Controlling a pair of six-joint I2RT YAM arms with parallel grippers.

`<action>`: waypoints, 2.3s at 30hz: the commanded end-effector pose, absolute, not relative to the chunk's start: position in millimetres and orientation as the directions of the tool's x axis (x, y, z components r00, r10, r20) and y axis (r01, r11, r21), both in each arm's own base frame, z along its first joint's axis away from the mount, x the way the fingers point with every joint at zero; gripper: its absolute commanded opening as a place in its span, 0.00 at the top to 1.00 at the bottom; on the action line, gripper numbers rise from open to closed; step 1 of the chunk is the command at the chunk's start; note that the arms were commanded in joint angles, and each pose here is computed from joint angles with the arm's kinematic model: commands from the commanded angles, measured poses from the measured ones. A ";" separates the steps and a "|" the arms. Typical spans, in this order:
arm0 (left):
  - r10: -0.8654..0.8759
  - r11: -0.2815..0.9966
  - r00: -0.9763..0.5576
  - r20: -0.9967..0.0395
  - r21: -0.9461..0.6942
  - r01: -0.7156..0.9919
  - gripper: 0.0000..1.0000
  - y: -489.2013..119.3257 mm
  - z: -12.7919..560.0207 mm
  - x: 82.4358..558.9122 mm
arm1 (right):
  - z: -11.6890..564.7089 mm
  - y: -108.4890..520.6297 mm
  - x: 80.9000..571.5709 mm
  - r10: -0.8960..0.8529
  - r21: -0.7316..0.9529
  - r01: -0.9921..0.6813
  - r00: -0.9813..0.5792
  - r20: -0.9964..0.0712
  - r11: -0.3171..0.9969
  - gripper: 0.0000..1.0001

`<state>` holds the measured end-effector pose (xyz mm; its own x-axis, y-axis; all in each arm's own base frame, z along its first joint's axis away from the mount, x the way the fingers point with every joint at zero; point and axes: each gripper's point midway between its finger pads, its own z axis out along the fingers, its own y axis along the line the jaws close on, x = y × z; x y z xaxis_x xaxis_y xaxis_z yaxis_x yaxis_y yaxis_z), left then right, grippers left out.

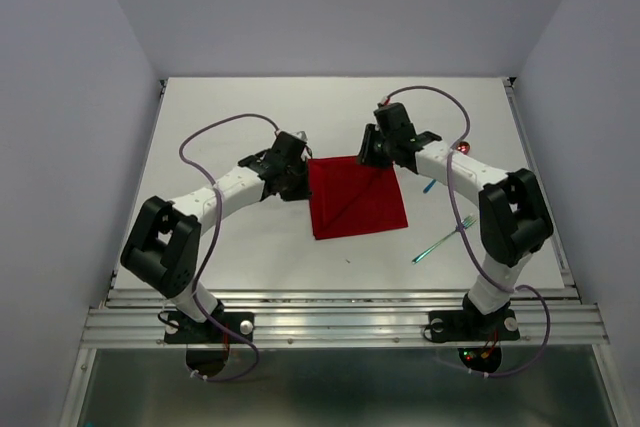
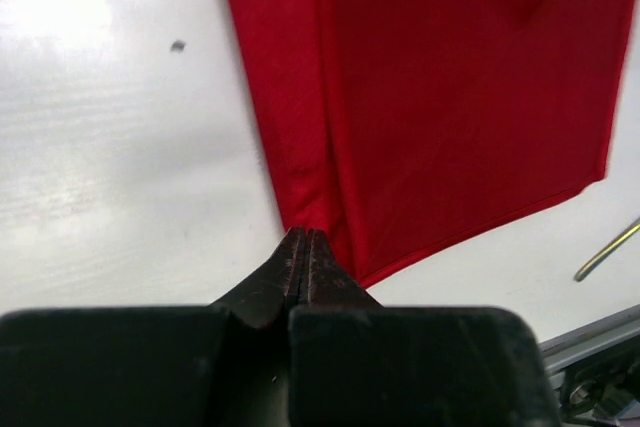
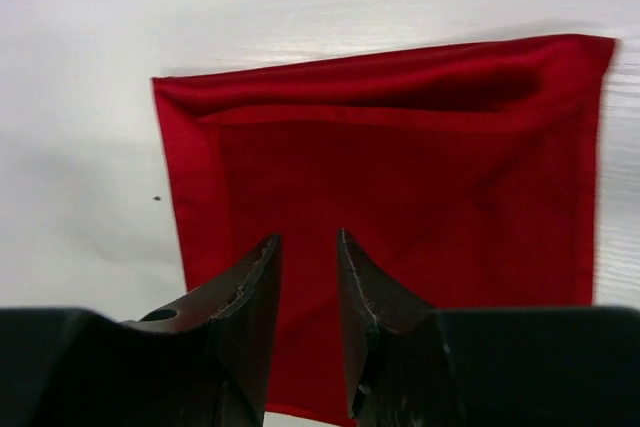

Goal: Fold the napkin into a case and place the utensils inside
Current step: Fold the top corner of the square-folded napkin at the center of the board, then smooth out the upper triangle-folded napkin at the center of the board.

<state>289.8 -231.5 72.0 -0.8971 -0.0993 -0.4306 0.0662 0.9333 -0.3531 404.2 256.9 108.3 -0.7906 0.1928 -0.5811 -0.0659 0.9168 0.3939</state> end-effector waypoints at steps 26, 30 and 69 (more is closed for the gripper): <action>-0.014 0.927 -0.837 -0.547 -0.320 0.194 0.51 -282.6 88.2 428.9 | 116.2 188.5 383.8 0.238 0.334 0.027 -0.754 -0.613 0.942 0.66; 0.000 0.929 -0.848 -0.530 -0.313 0.195 0.53 -284.0 76.7 431.2 | 115.1 187.9 382.8 0.239 0.332 0.030 -0.755 -0.611 0.943 0.66; -0.021 0.925 -0.835 -0.550 -0.327 0.192 1.00 -265.4 94.1 440.1 | 108.2 192.7 396.3 0.232 0.319 0.034 -0.761 -0.606 0.947 0.66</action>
<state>434.0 -268.1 53.6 -0.8740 0.0024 -0.4859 0.1667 0.9407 -0.2953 382.4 188.8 101.3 -0.7768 0.2423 -0.5813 0.0467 0.9426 0.3305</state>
